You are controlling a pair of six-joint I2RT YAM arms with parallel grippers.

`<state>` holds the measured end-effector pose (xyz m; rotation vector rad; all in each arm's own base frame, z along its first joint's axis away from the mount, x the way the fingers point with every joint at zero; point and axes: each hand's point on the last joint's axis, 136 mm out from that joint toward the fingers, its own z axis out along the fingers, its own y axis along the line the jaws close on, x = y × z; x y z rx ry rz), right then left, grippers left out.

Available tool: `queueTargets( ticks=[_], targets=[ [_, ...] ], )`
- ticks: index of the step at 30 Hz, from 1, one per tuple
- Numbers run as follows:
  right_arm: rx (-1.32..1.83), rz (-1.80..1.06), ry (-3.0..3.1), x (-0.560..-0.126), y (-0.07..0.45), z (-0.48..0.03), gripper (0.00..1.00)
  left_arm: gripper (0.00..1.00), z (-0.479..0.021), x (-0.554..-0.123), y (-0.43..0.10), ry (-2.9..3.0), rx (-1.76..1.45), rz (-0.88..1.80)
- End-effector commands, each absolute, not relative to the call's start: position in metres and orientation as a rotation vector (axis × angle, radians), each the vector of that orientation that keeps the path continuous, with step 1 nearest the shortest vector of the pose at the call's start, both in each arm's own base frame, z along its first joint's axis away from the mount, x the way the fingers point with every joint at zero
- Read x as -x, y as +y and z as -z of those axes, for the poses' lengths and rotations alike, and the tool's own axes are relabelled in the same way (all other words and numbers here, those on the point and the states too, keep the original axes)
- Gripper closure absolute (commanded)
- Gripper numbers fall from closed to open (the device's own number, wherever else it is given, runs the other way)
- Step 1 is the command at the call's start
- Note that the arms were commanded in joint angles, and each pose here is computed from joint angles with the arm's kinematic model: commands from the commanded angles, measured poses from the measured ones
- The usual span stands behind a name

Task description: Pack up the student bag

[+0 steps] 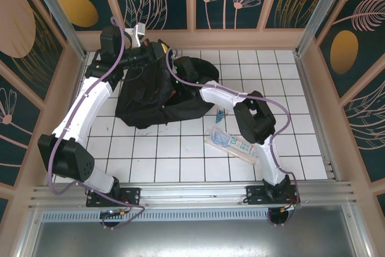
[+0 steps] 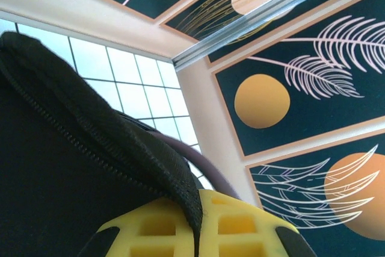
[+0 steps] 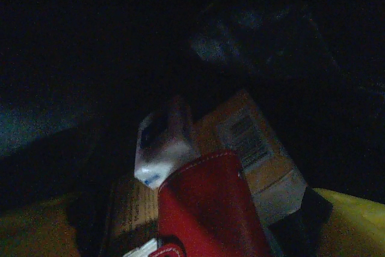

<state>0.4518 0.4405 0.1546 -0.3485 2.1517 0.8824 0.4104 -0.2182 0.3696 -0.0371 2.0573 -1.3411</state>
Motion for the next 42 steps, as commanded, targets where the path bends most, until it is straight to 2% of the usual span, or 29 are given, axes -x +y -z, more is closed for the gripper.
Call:
queueTargets(
  ticks=[1, 11, 16, 23, 26, 30, 34, 37, 42],
  targets=[
    [0.351, -0.957, 1.967, -0.45, 0.431, -0.227, 0.09, 1.0, -0.434, -0.394, -0.219, 1.861, -0.12, 1.33],
    [0.387, -1.05, 1.85, -0.412, 0.393, -0.255, 0.11, 1.0, -0.412, -0.41, -0.205, 1.889, -0.031, 1.266],
    [0.435, -0.993, 1.841, -0.401, 0.38, -0.262, 0.12, 1.0, -0.407, -0.413, -0.203, 1.899, -0.018, 1.255],
    [0.356, -0.861, 1.746, -0.387, 0.336, -0.32, 0.15, 1.0, -0.392, -0.415, -0.196, 1.931, 0.009, 1.182],
    [0.274, -0.76, 1.842, -0.386, 0.311, -0.33, 0.17, 1.0, -0.382, -0.419, -0.187, 1.95, 0.035, 1.104],
    [0.118, -0.503, 1.972, -0.385, 0.259, -0.311, 0.21, 1.0, -0.361, -0.428, -0.156, 1.966, 0.156, 0.955],
    [0.016, -0.389, 2.013, -0.371, 0.22, -0.292, 0.23, 1.0, -0.348, -0.432, -0.129, 1.937, 0.272, 0.947],
    [-0.064, -0.322, 2.189, -0.362, 0.197, -0.26, 0.23, 1.0, -0.345, -0.432, -0.115, 1.923, 0.312, 0.88],
    [-0.262, -0.262, 2.469, -0.346, 0.159, -0.196, 0.18, 1.0, -0.342, -0.427, -0.127, 1.907, 0.278, 0.988]
  ],
)
